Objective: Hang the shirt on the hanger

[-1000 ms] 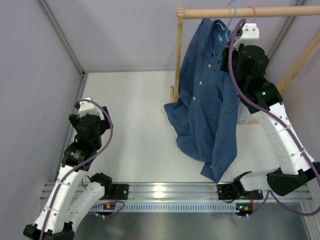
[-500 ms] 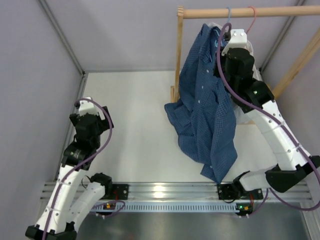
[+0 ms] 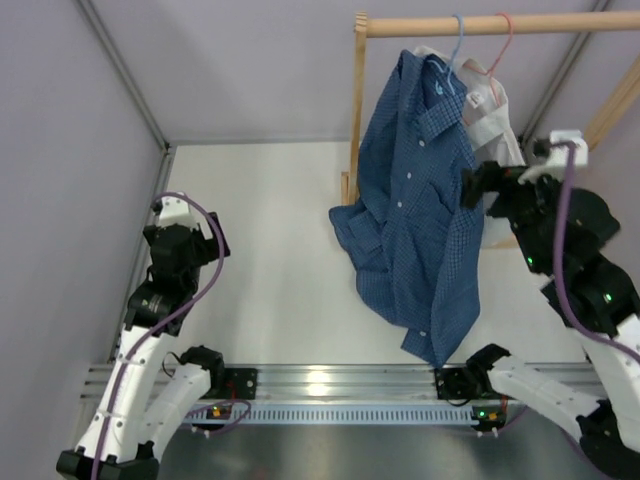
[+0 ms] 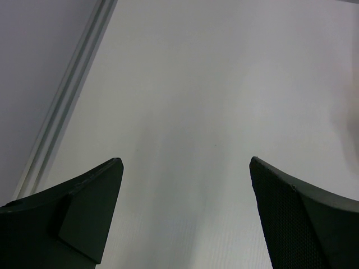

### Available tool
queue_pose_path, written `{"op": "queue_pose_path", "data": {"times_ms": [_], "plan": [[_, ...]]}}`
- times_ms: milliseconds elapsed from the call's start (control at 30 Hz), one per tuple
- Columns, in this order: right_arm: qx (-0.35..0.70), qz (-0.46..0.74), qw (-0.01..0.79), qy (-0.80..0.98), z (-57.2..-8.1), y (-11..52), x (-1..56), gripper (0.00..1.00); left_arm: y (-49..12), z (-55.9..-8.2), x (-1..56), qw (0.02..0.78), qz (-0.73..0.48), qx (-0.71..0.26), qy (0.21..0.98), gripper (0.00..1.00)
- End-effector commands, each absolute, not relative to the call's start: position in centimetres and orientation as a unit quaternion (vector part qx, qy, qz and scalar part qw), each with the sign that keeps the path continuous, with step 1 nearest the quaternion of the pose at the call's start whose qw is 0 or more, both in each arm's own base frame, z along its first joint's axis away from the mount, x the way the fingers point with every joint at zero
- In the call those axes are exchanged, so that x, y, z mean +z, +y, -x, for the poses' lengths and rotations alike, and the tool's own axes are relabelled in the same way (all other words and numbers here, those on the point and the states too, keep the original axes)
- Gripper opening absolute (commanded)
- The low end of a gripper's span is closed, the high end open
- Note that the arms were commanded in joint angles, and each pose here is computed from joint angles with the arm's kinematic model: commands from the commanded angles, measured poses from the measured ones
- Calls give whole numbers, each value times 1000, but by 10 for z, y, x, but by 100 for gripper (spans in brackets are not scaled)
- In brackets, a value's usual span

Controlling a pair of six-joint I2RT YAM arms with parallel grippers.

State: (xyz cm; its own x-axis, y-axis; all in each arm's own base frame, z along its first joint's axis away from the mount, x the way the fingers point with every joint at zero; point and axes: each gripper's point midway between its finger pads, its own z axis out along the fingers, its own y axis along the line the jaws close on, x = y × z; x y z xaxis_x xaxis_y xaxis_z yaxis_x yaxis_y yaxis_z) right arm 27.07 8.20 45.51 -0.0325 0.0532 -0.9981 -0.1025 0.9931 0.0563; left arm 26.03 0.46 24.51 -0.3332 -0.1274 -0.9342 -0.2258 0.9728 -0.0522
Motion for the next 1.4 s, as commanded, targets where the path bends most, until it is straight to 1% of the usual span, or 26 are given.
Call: {"op": "queue_pose_path", "data": {"times_ms": [0,33,67,100,167,300,367,567,800,1367], "plan": [[35,16,706,707,-225,46,431,100,-1,-262,249,575,107,21,811,98],[23,9,704,709,-218,36,421,100,0,-260,249,578,110,22,808,98],[0,3,691,722,-216,28,399,99,1,-258,248,579,113,24,807,98],[-3,-10,697,717,-203,16,395,99,2,-257,248,581,113,24,806,98],[-22,-20,678,734,-197,6,364,99,3,-249,252,595,118,18,795,98],[-11,-33,682,730,-178,-6,345,100,8,-238,259,621,126,14,773,98],[-25,-35,679,733,-172,-13,337,99,7,-233,261,631,123,7,766,98],[-55,-47,670,739,-156,-34,329,100,-2,-227,264,649,106,-22,753,98],[-55,-54,682,727,-142,-45,333,100,-5,-226,263,650,101,-32,752,98],[-68,-53,675,732,-143,-47,329,99,-6,-225,263,654,100,-35,749,98]]}}
